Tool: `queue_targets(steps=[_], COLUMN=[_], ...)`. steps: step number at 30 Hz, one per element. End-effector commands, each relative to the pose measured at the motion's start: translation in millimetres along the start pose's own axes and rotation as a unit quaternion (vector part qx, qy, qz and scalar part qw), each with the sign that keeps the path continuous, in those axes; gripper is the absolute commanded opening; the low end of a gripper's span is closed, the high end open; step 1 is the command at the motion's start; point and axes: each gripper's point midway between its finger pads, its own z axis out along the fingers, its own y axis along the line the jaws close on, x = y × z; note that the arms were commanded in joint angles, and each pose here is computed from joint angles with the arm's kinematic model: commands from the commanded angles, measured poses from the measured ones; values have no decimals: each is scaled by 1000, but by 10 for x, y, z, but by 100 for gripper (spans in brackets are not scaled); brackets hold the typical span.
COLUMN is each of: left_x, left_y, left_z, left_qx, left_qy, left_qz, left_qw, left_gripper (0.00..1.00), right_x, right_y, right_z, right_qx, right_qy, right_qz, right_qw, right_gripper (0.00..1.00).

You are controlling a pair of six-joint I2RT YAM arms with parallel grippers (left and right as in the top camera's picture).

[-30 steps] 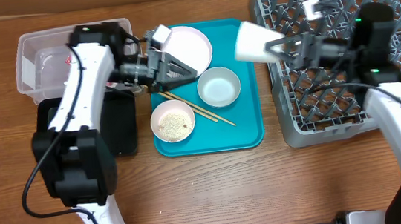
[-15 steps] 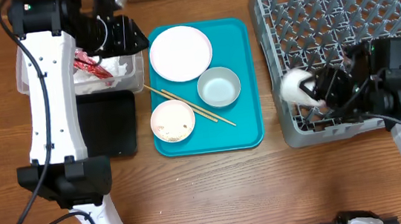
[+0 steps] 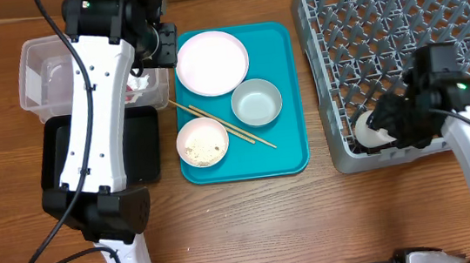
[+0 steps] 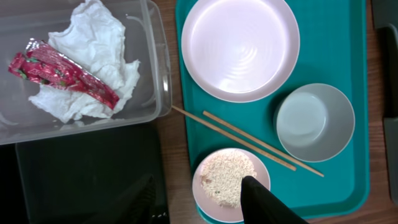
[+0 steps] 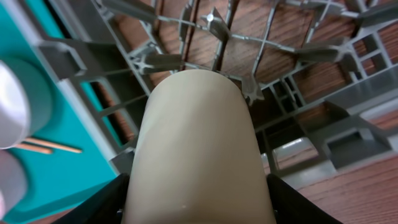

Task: Sort waste into correct bins and load items into the dishwasher
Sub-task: 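Carry the white cup with the right gripper and place it in the dish rack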

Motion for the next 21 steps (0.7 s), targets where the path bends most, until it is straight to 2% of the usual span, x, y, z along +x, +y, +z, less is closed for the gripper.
queue_targets(steps=[1,5,7,10,16,19,21], left_x=[-16,-15,-14,-14,-39,87,224], left_y=[76,76,76,77,95,68,-9], left_z=[-25,-23,-20,-18,-166,-375,-453], left_qx=[-23,-23,-23,-24,-27,-16,-1], left_qy=[-8,-7,-7,-7,-21,-12,5], left_qz=[-14,-15,-15,-15,-16,-27,-32], left_qw=[1000,1000,1000,1000,999,999,999], left_gripper=[47,52,53,56,58,58,57], right_x=[-61,-48,-67,-117,-381,-531,-646], right_y=[94,234,288,331,516,635,727], right_z=[107,248,270,208,-276,-587,-813], right_qx=[14,13,9,0,-19,-34,-48], right_qy=[5,14,9,3,-39,-72,-101], right_qz=[-22,-44,-49,-49,-61,-72,-74], right_qw=[1000,999,999,999,997,994,991], right_gripper=[57,66,77,88,93,100,100])
